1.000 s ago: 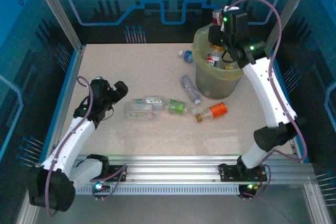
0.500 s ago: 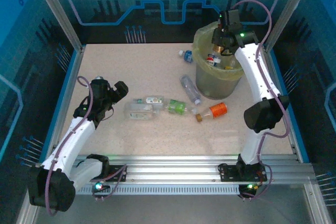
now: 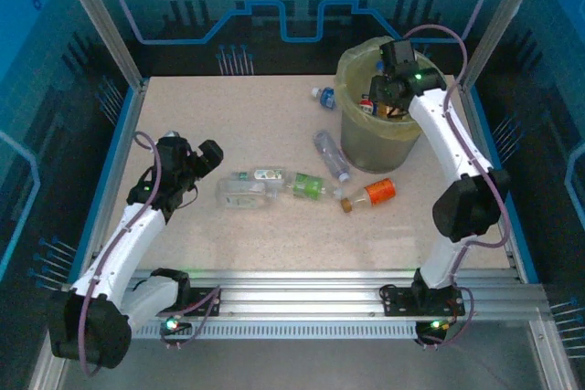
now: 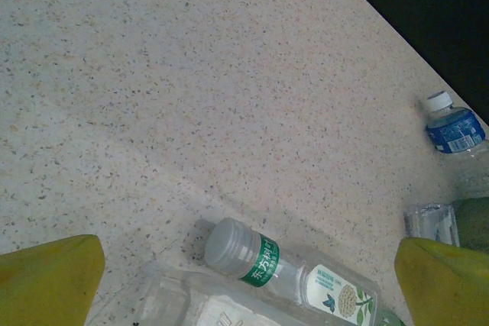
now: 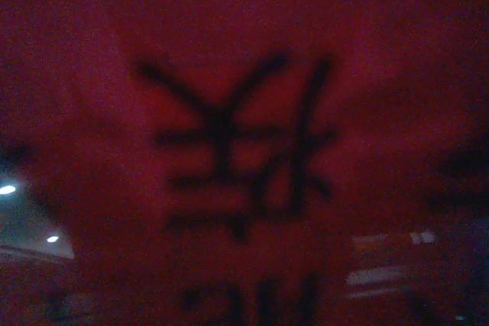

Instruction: Put the plastic bottles in the bin

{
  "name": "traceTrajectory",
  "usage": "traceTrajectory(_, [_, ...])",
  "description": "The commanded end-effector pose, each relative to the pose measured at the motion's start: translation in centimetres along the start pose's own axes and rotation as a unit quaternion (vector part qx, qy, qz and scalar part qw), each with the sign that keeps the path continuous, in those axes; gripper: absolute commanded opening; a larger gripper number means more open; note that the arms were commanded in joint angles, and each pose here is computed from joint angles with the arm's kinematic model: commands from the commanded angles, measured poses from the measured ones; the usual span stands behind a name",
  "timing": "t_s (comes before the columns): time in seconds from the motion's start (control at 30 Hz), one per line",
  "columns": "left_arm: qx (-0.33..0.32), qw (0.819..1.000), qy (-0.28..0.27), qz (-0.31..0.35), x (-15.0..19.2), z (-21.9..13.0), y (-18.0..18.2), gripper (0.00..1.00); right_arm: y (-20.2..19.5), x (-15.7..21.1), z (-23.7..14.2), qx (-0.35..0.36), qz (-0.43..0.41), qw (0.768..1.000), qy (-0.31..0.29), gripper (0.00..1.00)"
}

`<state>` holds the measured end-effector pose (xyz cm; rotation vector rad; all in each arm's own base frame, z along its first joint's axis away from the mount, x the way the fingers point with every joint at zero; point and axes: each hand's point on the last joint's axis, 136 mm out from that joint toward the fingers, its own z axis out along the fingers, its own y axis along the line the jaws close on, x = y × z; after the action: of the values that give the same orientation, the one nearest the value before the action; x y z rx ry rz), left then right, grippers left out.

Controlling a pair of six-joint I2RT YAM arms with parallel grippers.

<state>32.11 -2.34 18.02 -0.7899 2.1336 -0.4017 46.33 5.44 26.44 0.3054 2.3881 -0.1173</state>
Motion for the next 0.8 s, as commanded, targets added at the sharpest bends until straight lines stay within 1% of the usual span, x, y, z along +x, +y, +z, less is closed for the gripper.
traceTrajectory(0.0, [0.002, 1.000, -0.007, 0.012, -1.0, -0.5, -0.5, 0.99, -0.8, -2.2, -3.1, -0.009, 0.017, 0.998, -0.055, 0.80])
traceTrajectory(0.1, [0.001, 1.000, -0.007, 0.013, -1.1, -0.5, -0.5, 0.99, -0.9, -2.0, -4.0, -0.009, 0.009, 0.998, -0.061, 0.94])
traceTrajectory(0.2, [0.001, 1.000, -0.008, 0.013, -1.1, -0.5, -0.5, 0.99, -1.1, -1.8, -5.0, -0.007, 0.002, 0.998, -0.069, 0.99])
traceTrajectory(0.53, [0.003, 1.000, -0.005, 0.014, -1.0, -0.5, -0.6, 0.99, -0.6, -0.2, -9.3, -0.021, -0.035, 0.995, -0.087, 1.00])
traceTrajectory(0.67, [0.004, 1.000, -0.003, 0.015, -0.9, -0.4, -0.6, 0.99, -0.8, 1.6, -11.6, -0.017, -0.047, 0.995, -0.088, 1.00])
traceTrajectory(0.77, [0.008, 1.000, -0.004, 0.016, -0.9, -0.4, -0.6, 0.99, -1.3, 3.8, -12.6, -0.016, -0.047, 0.995, -0.082, 1.00])
